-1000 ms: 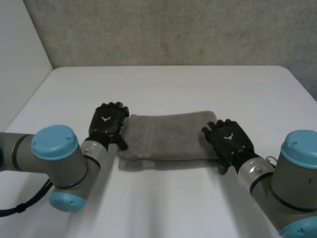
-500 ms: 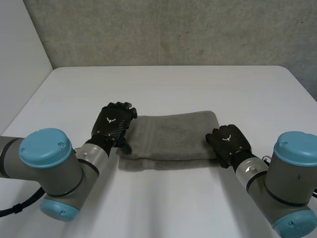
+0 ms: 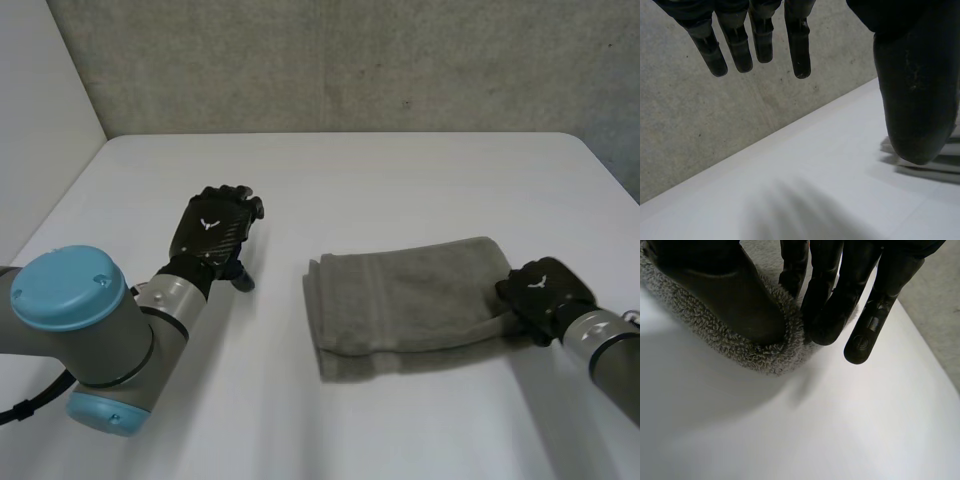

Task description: Fold the towel.

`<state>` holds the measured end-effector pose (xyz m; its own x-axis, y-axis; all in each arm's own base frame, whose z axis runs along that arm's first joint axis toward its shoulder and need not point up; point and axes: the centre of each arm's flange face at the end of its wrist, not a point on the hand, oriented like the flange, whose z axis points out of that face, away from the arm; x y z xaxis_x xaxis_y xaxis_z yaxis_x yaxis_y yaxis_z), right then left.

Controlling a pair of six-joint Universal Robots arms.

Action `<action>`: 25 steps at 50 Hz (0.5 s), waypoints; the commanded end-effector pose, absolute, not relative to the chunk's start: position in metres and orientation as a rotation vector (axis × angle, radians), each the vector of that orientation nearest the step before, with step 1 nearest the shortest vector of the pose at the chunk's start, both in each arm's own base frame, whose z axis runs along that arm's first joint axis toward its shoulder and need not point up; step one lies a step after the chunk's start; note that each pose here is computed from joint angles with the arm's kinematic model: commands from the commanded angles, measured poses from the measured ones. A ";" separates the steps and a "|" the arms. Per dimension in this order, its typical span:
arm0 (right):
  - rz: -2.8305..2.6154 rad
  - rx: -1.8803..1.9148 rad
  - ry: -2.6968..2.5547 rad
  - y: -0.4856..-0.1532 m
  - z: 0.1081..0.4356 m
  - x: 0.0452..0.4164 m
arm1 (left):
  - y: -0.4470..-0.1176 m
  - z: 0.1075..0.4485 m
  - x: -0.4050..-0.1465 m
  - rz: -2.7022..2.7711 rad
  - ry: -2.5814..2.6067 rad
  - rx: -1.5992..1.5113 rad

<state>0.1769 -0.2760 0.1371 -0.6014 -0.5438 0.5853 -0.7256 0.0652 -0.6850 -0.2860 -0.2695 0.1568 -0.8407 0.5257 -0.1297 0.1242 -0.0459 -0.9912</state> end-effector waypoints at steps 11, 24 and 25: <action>1.964 1.671 -1.950 -0.201 0.185 0.292 | -0.268 0.156 -0.285 1.962 -1.941 -0.691; 1.875 1.830 -1.928 -0.149 0.139 0.334 | -0.266 0.160 -0.287 1.966 -1.926 -0.694; 1.875 1.829 -1.928 -0.149 0.139 0.334 | -0.266 0.160 -0.287 1.966 -1.926 -0.694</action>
<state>0.3339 -0.1428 0.1452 -0.3281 -0.7512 0.5727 -0.5824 -0.3165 -0.7488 -0.2857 -0.2668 0.1592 -0.8396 0.5275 -0.1295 0.1196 -0.0529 -0.9914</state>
